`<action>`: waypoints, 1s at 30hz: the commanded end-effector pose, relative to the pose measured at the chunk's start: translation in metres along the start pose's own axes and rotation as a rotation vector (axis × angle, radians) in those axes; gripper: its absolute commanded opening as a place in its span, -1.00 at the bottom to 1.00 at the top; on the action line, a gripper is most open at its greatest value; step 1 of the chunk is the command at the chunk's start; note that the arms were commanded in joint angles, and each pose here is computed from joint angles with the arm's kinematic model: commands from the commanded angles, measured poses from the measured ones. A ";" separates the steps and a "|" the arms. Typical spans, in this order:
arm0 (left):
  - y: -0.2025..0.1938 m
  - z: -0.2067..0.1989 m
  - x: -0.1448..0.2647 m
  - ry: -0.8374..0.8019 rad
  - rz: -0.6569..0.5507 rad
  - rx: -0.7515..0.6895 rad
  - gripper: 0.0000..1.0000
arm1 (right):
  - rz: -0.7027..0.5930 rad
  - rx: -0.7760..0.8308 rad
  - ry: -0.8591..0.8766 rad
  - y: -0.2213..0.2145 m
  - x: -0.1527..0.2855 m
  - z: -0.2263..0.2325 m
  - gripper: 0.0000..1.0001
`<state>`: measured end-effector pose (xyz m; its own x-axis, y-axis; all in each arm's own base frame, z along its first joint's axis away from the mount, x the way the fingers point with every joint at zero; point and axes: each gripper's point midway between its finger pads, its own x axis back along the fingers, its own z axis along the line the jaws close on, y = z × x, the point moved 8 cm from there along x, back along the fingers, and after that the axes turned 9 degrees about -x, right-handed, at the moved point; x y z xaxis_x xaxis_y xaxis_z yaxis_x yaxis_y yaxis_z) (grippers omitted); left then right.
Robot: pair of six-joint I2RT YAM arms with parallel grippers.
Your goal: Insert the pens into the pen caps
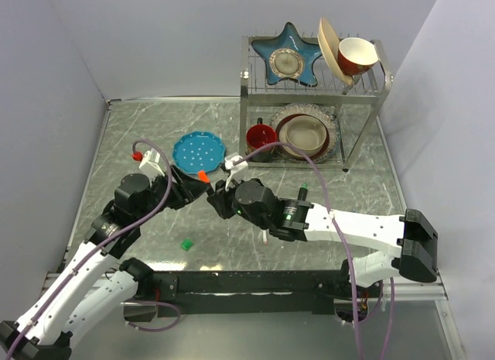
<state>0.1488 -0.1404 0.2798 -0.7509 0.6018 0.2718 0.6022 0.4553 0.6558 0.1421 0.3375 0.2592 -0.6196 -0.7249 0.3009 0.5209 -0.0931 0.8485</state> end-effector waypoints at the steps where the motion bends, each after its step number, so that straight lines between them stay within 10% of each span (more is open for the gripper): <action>1: 0.014 -0.023 0.019 -0.111 -0.030 -0.092 0.35 | -0.148 -0.051 0.098 0.034 0.018 0.012 -1.00; 15: 0.021 -0.073 0.063 -0.634 -0.121 -0.377 0.36 | -0.176 -0.110 0.446 0.024 0.087 0.014 -1.00; 30: 0.025 -0.095 0.071 -0.850 -0.138 -0.398 0.22 | -0.134 -0.166 0.658 0.021 0.120 0.023 -1.00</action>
<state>0.0923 -0.1474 0.3737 -0.3509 0.8969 -0.2691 0.3025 0.3805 0.8739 0.0683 0.2661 0.3157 -0.2637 -0.9577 -0.1148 0.5752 -0.2517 0.7783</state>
